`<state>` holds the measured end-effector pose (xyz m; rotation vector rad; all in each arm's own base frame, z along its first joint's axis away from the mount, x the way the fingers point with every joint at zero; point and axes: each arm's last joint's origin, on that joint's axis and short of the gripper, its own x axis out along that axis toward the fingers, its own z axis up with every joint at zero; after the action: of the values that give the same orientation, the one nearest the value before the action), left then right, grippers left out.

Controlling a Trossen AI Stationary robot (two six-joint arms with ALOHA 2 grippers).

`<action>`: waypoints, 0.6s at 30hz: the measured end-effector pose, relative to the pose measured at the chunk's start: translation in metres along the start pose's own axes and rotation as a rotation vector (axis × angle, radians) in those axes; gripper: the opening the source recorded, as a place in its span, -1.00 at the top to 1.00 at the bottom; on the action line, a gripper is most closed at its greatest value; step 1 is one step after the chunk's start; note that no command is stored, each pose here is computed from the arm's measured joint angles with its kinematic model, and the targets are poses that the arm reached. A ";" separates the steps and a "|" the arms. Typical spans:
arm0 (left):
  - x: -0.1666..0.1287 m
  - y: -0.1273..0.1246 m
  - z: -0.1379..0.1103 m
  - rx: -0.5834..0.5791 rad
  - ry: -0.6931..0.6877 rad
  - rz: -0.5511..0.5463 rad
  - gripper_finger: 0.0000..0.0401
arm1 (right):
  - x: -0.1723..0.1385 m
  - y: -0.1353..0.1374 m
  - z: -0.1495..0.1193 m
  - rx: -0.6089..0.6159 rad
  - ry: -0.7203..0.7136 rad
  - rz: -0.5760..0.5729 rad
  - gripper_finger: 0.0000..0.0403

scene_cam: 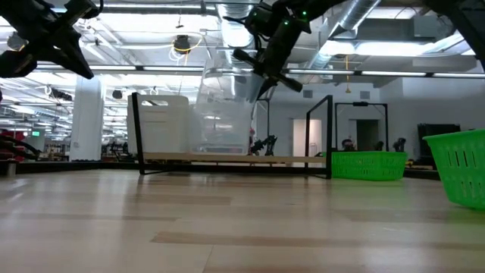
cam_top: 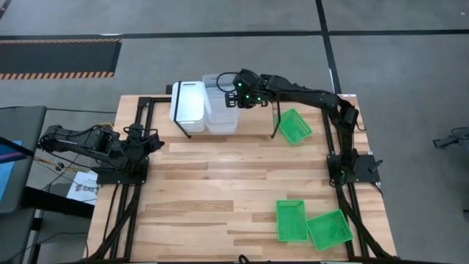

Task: Stack baskets on shelf by color
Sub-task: Stack the transparent bin on top of the transparent bins on the shelf

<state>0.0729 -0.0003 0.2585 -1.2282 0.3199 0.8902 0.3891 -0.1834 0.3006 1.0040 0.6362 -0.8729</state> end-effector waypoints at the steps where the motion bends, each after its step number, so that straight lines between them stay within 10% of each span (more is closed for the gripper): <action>1: 0.000 0.000 0.000 0.002 0.000 0.000 0.99 | 0.000 0.001 -0.001 -0.001 -0.013 -0.008 0.96; 18: 0.000 0.000 0.000 0.011 -0.006 0.000 0.99 | -0.002 0.009 -0.007 0.018 -0.111 -0.041 0.61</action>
<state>0.0729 -0.0002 0.2585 -1.2150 0.3198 0.8903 0.3949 -0.1739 0.3034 0.9541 0.5572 -0.9656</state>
